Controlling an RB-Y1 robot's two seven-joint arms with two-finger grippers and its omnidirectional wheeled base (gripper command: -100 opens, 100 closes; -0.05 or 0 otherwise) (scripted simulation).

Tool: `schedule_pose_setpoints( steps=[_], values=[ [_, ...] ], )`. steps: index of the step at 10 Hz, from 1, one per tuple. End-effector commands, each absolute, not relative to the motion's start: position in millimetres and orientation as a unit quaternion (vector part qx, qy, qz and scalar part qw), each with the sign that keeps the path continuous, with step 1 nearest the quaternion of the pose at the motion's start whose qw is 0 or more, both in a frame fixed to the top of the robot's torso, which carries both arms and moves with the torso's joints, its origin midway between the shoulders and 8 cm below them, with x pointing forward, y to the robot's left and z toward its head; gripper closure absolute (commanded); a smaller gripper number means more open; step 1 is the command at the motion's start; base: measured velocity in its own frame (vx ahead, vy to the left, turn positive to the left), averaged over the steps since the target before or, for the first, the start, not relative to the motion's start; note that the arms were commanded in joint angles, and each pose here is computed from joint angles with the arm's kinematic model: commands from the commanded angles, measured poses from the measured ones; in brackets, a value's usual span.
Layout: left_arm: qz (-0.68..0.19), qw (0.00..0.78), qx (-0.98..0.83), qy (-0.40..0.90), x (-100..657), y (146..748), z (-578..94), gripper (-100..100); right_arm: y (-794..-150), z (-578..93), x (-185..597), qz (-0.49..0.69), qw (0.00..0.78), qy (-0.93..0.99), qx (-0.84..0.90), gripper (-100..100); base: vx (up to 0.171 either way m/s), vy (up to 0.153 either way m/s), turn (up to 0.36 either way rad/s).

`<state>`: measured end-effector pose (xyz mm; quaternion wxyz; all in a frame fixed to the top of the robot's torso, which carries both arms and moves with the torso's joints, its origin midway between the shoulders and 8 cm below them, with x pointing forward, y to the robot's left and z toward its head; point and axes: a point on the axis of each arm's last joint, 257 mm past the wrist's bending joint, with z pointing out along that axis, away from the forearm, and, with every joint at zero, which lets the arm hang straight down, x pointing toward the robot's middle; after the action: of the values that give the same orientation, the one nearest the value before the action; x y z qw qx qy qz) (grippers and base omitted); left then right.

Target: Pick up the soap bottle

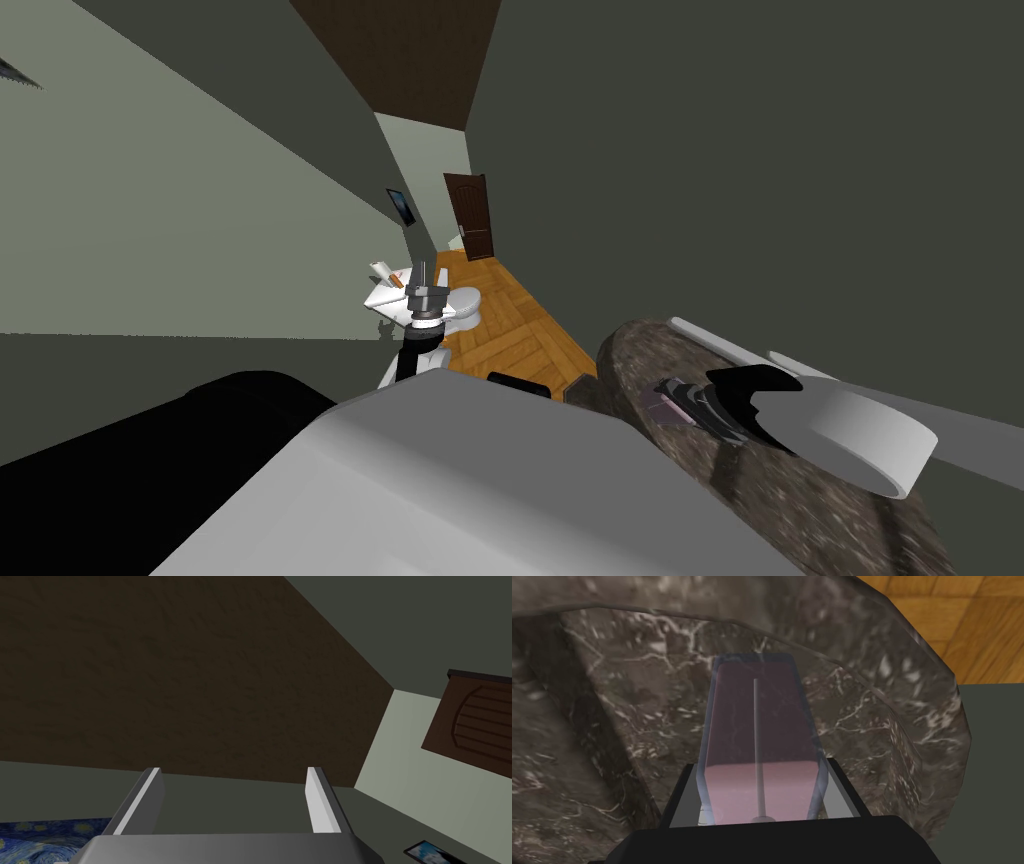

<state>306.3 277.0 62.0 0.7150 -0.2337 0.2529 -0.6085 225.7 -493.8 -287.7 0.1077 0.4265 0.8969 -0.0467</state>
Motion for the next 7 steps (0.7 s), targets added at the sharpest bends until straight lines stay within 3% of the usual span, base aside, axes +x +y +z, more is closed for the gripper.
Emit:
schedule_pose_setpoints(
  steps=[1,2,3,6,7],
  values=[
    [-0.608,0.715,-0.234,0.253,306,277,62,0,-494,-288,226,-0.047,0.108,0.897,0.426,100,0.0,0.0,0.0],
    [-0.608,0.715,-0.234,0.253,306,277,62,0,-494,-288,226,-0.047,0.108,0.897,0.426,0,0.0,0.0,0.0],
    [-0.608,0.715,-0.234,0.253,306,277,62,0,-485,-280,233,-0.044,0.108,0.899,0.422,100,-0.012,-0.019,-0.095],
    [-0.608,0.715,-0.234,0.253,306,277,62,0,-479,-274,239,-0.044,0.107,0.902,0.417,100,-0.012,-0.029,-0.06],
    [-0.608,0.715,-0.234,0.253,306,277,62,0,-478,-273,240,-0.044,0.107,0.901,0.417,0,0.0,0.0,0.0]
  ],
)
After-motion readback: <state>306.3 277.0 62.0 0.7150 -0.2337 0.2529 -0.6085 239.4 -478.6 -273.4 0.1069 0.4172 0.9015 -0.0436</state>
